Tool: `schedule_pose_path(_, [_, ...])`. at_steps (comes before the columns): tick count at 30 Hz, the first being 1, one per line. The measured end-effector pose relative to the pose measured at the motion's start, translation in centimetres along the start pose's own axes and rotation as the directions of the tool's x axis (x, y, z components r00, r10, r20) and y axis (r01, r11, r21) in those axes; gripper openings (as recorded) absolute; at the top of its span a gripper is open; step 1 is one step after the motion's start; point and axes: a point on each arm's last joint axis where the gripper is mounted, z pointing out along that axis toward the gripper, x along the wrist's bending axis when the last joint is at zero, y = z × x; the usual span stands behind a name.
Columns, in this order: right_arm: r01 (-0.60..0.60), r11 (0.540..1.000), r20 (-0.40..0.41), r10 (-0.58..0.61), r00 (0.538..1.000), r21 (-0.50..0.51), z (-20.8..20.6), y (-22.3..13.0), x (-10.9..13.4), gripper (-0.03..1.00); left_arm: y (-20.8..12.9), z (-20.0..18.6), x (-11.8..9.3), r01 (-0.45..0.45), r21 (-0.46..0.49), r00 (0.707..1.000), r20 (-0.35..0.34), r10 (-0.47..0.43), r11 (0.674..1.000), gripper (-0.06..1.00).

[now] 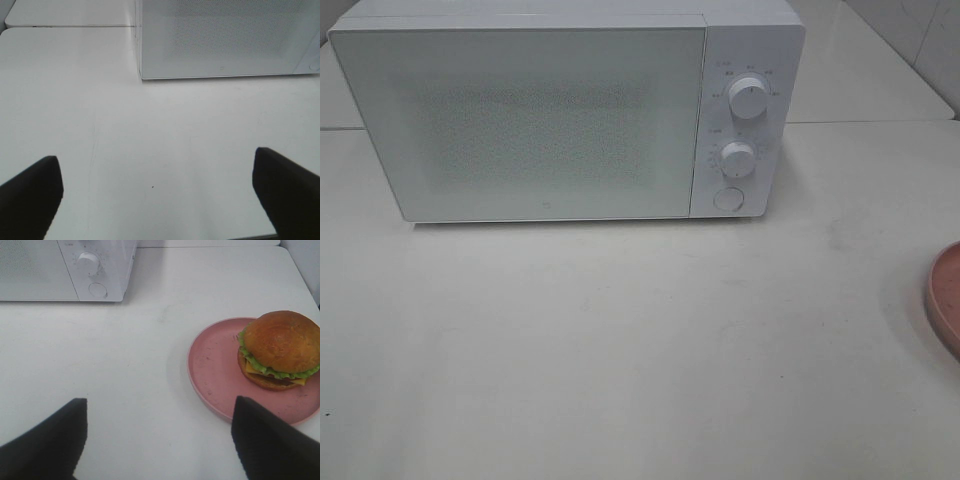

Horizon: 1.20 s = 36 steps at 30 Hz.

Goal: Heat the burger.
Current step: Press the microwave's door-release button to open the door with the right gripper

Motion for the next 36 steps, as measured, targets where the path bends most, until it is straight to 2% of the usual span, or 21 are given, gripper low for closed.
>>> schedule_pose_path(21, [0.0,1.0,0.0,0.0,1.0,0.003,0.0,0.0,0.0,0.77,0.0,0.0,0.0,0.0,0.0,1.0,0.0,0.0,1.0,0.97])
schedule_pose_path(28, [-0.01,1.0,0.001,0.01,1.0,0.021,0.1,1.6,0.1,0.77,0.0,0.0,0.0,0.0,0.0,1.0,0.0,0.0,1.0,0.97])
schedule_pose_path(36, [-0.025,0.997,0.005,0.025,1.0,0.071,2.1,3.9,0.2,0.77,0.0,0.0,0.0,0.0,0.0,1.0,0.0,0.0,1.0,0.97])
